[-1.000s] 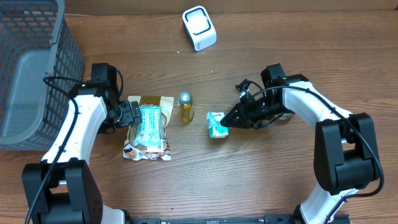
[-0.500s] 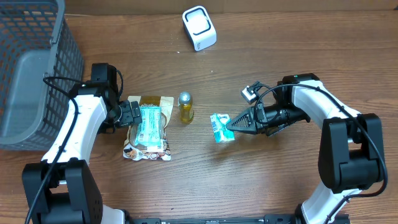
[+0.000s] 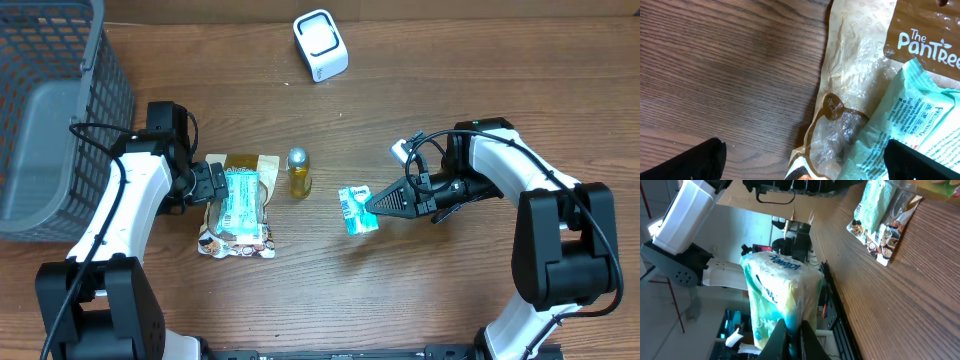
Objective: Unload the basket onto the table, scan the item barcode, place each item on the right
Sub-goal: 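Lift the Kleenex pack and turn it upright with the right gripper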
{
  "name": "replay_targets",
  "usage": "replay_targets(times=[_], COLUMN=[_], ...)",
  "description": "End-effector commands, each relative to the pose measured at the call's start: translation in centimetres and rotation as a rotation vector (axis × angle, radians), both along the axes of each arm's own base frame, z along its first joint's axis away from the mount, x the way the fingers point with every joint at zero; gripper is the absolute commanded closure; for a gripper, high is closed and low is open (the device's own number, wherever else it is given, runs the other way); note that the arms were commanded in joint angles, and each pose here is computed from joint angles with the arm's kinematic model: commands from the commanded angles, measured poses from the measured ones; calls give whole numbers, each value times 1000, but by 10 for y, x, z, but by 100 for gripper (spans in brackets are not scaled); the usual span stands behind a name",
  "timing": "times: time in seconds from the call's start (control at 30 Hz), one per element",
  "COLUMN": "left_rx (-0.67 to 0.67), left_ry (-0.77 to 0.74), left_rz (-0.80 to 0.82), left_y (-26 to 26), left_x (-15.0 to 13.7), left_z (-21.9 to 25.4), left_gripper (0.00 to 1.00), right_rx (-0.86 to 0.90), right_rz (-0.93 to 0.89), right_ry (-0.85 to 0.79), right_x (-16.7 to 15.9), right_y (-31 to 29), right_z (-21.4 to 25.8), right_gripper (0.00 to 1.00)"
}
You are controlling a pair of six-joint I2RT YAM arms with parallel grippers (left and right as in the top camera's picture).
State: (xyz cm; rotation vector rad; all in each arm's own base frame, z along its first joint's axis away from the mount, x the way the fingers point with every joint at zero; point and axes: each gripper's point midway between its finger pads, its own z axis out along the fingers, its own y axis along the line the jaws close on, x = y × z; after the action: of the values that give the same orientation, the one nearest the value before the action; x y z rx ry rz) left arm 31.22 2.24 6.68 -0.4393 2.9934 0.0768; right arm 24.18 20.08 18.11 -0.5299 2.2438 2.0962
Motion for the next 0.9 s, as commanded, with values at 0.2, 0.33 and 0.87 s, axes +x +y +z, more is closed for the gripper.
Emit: replay_targets(times=[0.2, 0.33, 0.87], left_rx=[-6, -6, -6], left_ry=[-9, -9, -9], left_rz=[-15, -15, -15], left_y=[-2, -2, -2], left_x=[4, 4, 4], left_z=[3, 3, 3], left_gripper=[0, 0, 0], right_rx=[53, 53, 40], right_rz=[-32, -32, -24], right_ry=[-87, -87, -56], right_x=[6, 6, 3], right_y=[2, 2, 2], right_z=[16, 16, 14], right_gripper=[96, 96, 96])
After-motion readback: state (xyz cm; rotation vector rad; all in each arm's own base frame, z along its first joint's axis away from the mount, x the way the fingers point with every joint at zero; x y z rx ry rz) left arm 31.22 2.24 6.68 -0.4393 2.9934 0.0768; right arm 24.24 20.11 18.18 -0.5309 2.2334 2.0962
